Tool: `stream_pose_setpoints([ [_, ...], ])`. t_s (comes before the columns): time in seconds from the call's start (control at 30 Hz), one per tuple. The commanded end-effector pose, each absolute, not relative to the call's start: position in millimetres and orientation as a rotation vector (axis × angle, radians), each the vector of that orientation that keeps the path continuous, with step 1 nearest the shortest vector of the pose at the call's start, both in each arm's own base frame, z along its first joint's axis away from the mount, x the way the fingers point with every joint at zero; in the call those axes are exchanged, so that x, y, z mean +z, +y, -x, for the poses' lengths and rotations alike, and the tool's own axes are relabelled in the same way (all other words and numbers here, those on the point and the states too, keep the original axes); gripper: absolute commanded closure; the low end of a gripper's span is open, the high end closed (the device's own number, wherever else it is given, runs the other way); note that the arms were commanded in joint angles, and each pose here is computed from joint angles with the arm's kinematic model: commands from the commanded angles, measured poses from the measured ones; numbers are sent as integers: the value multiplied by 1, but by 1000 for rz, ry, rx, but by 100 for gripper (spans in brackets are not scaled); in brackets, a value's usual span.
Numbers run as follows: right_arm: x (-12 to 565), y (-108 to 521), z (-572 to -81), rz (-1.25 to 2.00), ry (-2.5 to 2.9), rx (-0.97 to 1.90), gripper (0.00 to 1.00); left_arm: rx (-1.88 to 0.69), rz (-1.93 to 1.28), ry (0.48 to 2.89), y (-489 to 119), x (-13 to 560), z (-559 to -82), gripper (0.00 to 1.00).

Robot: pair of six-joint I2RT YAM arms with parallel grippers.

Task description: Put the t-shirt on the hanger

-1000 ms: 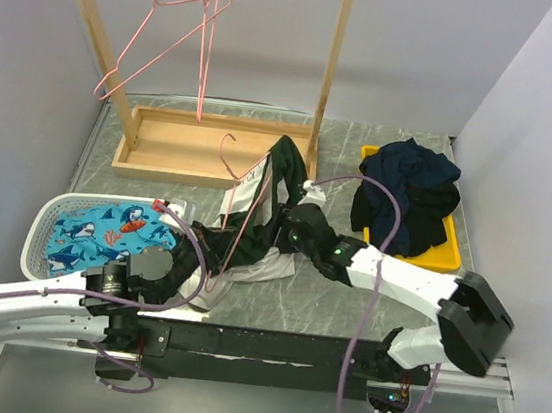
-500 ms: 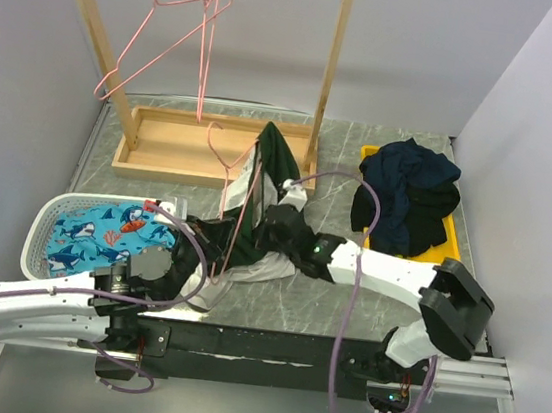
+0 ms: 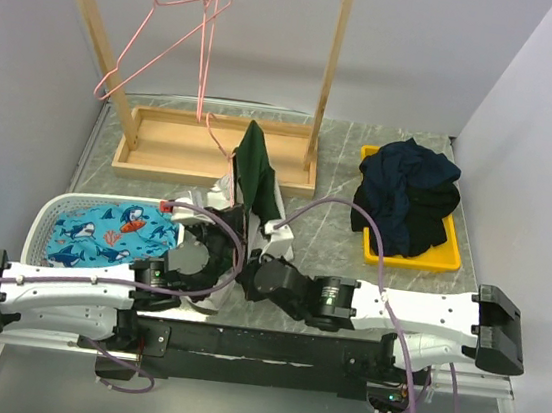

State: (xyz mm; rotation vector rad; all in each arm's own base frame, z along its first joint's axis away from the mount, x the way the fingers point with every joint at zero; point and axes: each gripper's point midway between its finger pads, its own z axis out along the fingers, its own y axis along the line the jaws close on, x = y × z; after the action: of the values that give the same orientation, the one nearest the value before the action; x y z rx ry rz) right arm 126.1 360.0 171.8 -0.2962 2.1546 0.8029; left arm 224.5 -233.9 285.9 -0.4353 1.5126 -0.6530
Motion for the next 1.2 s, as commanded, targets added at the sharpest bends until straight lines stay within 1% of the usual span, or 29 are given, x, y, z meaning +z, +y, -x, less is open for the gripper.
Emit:
stream_pose_setpoints([
  [0.0, 172, 356, -106, 344, 2193, 767, 100, -726, 625, 1404, -224, 320, -240, 99],
  [0.2, 188, 348, -97, 347, 2192, 837, 100, -690, 570, 1415, -224, 300, -253, 99],
  [0.43, 220, 358, -84, 423, 2171, 943, 100, -660, 475, 1439, -242, 291, -259, 99],
  [0.6, 227, 360, -81, 462, 2171, 956, 100, -635, 446, 1467, -252, 282, -262, 99],
  [0.77, 231, 344, -101, 381, 2177, 991, 100, -646, 371, 1494, -257, 281, -258, 99],
  [1.03, 244, 322, -136, 315, 2136, 1069, 100, -762, 119, 1588, -273, 269, -231, 99],
  [1.13, 241, 318, -144, 319, 2146, 1035, 100, -803, 62, 1603, -271, 271, -221, 99],
  [1.17, 241, 320, -145, 326, 2148, 1040, 100, -779, 23, 1650, -269, 261, -218, 99],
])
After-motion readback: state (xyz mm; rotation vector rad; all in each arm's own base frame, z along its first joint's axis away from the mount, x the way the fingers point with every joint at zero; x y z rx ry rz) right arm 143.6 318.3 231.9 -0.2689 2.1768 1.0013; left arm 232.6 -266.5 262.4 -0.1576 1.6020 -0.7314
